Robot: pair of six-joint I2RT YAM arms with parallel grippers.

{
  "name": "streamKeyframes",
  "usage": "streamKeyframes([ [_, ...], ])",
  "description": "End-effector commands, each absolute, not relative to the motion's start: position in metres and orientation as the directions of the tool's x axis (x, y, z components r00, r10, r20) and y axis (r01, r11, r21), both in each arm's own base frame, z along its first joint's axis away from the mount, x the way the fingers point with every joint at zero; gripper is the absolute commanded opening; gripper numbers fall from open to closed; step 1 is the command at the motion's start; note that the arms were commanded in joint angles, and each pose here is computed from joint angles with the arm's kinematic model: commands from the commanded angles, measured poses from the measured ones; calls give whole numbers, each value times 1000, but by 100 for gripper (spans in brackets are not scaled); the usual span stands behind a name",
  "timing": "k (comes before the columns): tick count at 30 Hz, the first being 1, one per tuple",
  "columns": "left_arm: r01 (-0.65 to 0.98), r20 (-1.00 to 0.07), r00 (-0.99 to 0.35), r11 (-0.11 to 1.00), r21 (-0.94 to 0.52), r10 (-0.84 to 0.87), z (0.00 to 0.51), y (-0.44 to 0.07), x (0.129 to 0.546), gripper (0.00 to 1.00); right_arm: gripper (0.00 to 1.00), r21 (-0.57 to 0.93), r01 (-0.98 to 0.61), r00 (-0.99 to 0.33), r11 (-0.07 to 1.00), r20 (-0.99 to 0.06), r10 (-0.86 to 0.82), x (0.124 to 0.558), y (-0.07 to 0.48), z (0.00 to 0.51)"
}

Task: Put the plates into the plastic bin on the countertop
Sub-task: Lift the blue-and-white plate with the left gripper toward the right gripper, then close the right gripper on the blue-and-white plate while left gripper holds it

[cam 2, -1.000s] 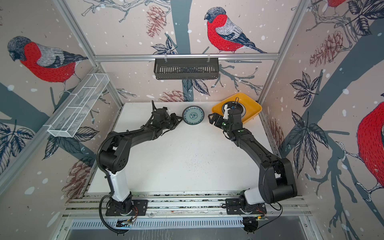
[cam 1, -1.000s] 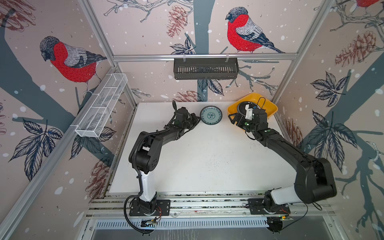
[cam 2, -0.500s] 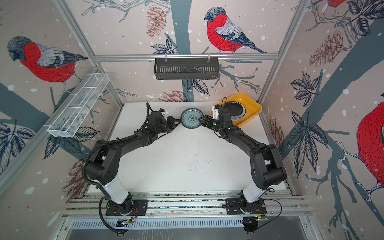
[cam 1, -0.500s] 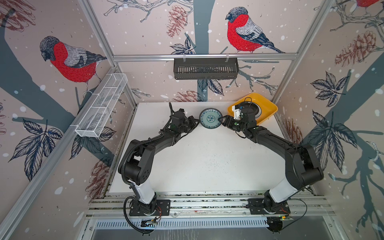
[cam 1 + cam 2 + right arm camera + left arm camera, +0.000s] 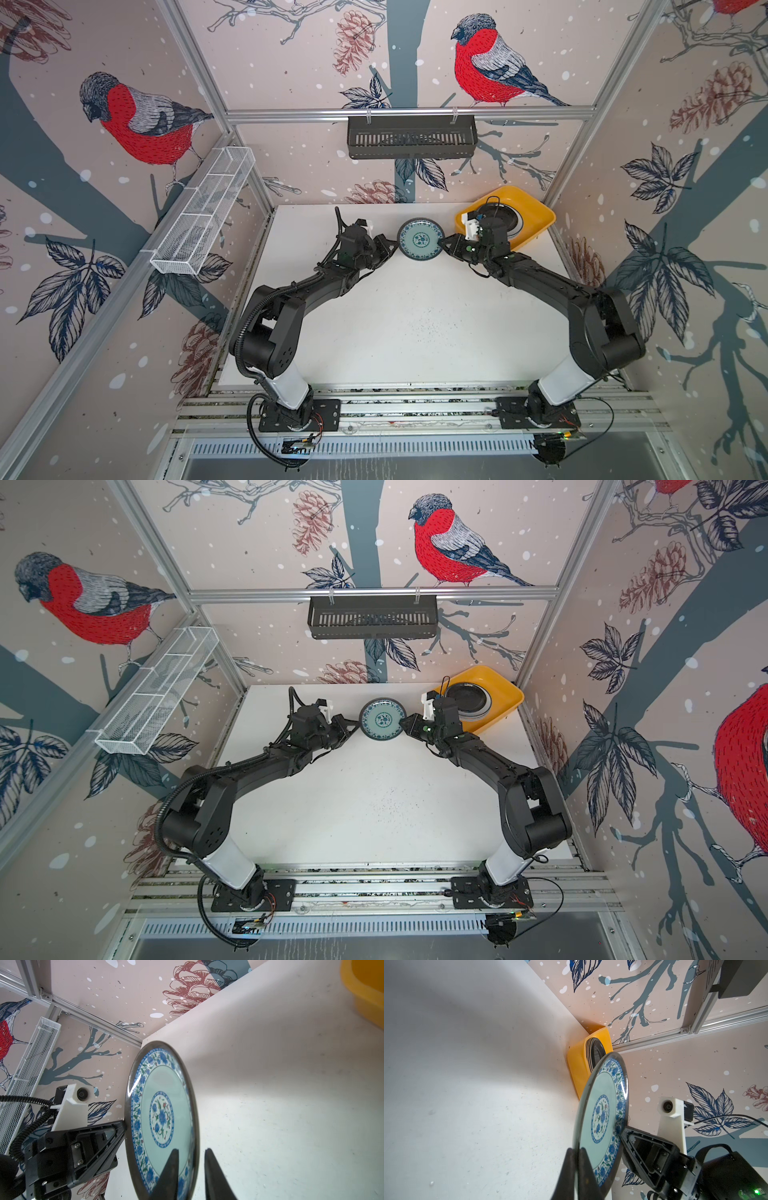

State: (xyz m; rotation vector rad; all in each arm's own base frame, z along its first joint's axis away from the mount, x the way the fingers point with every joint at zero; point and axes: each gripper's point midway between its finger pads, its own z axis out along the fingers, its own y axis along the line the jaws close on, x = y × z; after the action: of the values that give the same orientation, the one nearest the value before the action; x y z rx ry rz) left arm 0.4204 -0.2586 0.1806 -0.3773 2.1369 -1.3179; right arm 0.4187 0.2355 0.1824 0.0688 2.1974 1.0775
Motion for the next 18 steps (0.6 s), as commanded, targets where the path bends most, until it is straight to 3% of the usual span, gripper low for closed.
streamKeyframes([
  [1,127,-374,-756,439,-889,-537,200,-260,423,0,18,719,-223,-760,658,-551,344,421,233,186],
  [11,154,-410,-731,454,-878,-546,215,-256,423,0,4,734,-203,-777,648,-524,350,429,235,179],
  [18,160,-443,-708,486,-859,-550,223,-251,424,38,3,745,-194,-775,638,-515,366,435,230,179],
])
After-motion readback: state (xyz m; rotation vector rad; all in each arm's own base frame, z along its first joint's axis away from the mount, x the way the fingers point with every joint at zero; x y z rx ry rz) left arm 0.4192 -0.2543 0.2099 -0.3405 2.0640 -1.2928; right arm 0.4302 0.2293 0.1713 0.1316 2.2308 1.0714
